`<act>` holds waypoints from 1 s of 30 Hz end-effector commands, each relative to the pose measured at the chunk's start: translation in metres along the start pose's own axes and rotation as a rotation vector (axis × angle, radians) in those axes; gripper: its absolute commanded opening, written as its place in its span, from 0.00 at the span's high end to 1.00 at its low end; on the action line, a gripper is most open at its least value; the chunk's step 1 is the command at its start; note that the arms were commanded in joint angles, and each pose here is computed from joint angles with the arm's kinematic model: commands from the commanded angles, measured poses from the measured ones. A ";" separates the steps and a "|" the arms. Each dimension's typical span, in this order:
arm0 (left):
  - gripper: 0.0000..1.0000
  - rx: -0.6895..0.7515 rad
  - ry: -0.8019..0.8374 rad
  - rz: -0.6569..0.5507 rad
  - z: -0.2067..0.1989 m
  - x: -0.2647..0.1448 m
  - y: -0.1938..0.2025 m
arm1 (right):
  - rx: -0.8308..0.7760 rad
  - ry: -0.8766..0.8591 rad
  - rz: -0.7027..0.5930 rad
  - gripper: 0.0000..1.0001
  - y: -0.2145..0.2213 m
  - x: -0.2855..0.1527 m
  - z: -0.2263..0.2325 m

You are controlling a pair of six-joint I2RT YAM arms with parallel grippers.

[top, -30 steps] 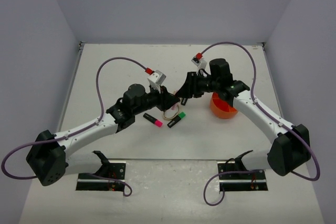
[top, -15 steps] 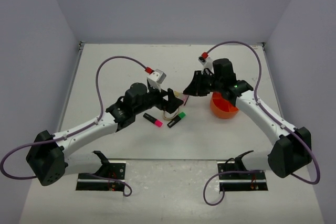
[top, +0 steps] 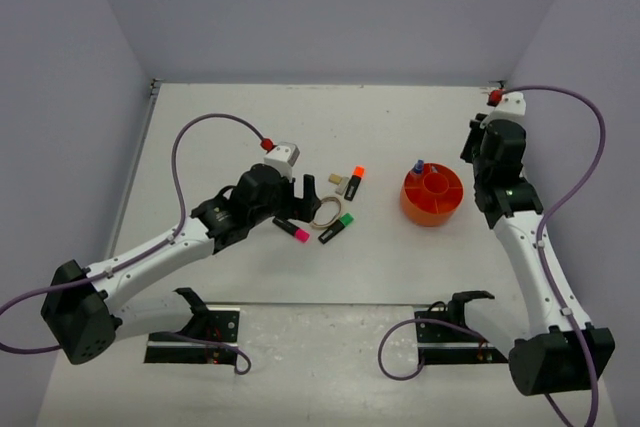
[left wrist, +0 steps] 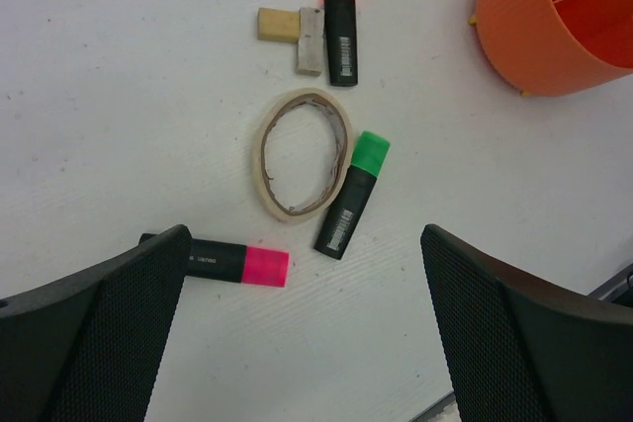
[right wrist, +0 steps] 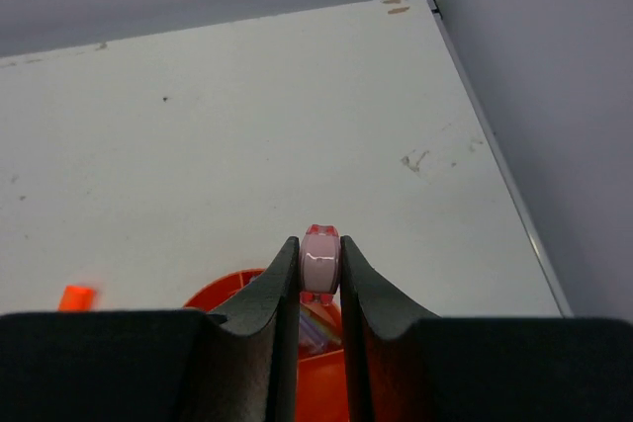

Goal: Sort the stationery into containers
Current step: Place the stationery in the storage box.

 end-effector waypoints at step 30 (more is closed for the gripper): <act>0.00 0.028 0.003 0.022 0.000 -0.019 -0.002 | -0.133 -0.140 0.255 0.74 0.081 0.044 0.030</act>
Point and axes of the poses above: each gripper's point midway between its finger pads, its own x axis out along the fingers, its own z axis along the line the jaws close on, y = z × x, the point moved 3 cm from there along -x, back along the fingers, and after that the axes turned 13 degrees about -x, right-handed, at the moved point
